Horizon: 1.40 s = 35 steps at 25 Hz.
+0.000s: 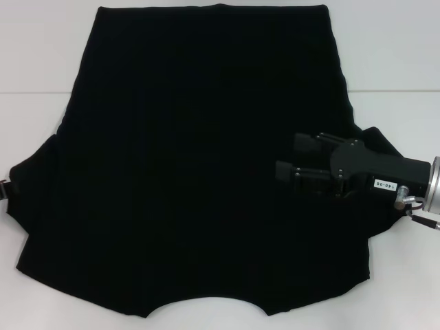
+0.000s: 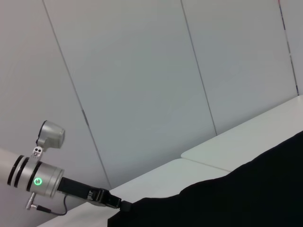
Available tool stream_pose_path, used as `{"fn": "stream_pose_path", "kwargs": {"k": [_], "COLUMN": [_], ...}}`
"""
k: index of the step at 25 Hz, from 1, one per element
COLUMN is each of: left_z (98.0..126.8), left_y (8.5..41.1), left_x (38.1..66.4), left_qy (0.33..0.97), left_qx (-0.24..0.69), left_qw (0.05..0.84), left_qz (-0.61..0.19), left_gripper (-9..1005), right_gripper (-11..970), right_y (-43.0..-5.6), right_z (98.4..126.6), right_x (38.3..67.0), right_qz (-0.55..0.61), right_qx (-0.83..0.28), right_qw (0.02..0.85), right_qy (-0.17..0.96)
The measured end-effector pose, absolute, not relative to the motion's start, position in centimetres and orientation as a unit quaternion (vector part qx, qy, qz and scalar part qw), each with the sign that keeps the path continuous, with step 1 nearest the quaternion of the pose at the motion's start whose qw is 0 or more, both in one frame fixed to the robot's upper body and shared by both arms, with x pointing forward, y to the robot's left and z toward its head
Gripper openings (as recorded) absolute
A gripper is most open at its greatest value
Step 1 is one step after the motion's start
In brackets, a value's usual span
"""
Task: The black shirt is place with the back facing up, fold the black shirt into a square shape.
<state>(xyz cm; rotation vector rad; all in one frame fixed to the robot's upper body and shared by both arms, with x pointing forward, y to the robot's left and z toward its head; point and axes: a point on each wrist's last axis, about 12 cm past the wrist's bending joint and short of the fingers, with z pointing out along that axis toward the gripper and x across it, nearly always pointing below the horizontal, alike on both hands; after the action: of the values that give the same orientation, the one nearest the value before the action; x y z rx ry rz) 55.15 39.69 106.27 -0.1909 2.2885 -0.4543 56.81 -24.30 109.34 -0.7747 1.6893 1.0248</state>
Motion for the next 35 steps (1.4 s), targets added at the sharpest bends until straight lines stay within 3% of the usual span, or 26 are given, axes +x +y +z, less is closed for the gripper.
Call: {"fn": "stream_pose_path", "kwargs": {"k": [35], "left_z": [107.7], "left_y": [43.5], "left_x": [53.1], "left_qy": [0.889], "left_qx": [-0.122], "left_qw": [0.416], "left_qz": [-0.149], "left_gripper": [39], "right_gripper": [926], "right_y": [-23.8], "right_z": [109.1], "right_x": [56.8], "right_qz": [0.432], "right_qx": [-0.31], "right_qw": [0.484], "right_qy": [0.695]}}
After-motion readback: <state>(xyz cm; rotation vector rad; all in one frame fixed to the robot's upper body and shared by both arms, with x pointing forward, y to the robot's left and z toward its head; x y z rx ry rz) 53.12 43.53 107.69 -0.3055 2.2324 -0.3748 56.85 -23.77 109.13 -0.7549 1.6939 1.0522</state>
